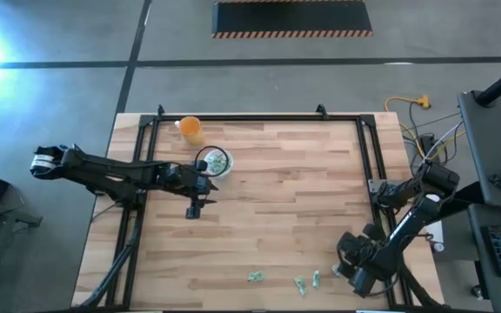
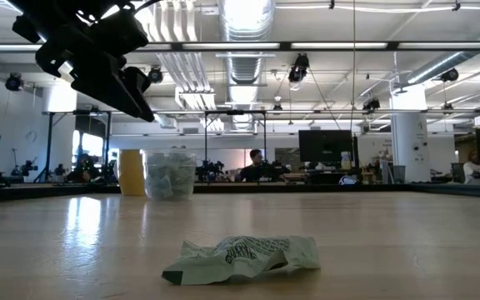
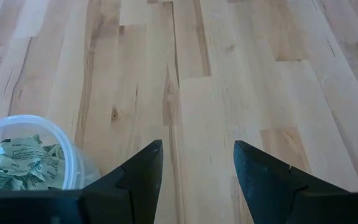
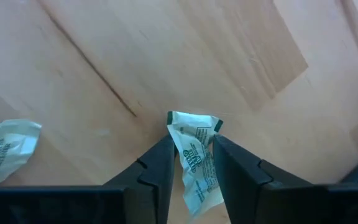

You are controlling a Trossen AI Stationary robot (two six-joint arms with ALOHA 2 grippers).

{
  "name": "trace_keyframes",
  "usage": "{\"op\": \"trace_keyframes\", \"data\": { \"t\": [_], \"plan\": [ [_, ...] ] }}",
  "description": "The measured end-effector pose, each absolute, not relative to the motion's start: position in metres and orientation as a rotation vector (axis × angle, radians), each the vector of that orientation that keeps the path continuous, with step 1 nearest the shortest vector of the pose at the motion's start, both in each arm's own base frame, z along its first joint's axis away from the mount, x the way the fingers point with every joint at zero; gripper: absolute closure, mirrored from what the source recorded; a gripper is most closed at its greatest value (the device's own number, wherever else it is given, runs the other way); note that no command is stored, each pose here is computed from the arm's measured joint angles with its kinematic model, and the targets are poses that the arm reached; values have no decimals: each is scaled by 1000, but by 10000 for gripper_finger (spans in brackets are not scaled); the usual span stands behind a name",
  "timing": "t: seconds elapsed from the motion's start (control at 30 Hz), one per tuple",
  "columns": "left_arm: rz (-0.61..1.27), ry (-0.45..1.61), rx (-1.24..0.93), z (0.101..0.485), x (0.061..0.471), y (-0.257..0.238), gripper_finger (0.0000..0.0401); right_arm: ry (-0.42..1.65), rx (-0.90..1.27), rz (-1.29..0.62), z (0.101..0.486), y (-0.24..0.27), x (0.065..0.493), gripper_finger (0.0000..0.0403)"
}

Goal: Pick and place Stevia / Truvia into bins
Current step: Put the stevia packet into the transparent container

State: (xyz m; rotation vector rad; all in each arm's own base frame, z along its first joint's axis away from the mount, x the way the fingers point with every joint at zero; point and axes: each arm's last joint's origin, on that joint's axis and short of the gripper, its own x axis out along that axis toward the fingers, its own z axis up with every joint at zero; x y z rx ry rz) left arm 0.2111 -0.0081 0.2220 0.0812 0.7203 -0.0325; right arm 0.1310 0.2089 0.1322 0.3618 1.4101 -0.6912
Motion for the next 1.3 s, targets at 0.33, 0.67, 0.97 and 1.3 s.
{"op": "trace_keyframes", "data": {
  "t": [0.33, 0.67, 0.97, 1.3],
  "plan": [
    [-33, 720, 81, 222, 211, -8, 221, 1388, 335, -601, 134, 215, 136, 340],
    [-32, 720, 81, 222, 211, -8, 221, 1155, 84, -474, 136, 211, 147, 392],
    [-15, 719, 88, 222, 211, -8, 221, 841, -239, -447, 151, 200, 180, 394],
    [148, 704, 148, 226, 209, -3, 221, 710, -441, -473, 176, 175, 252, 394]
  ]
}}
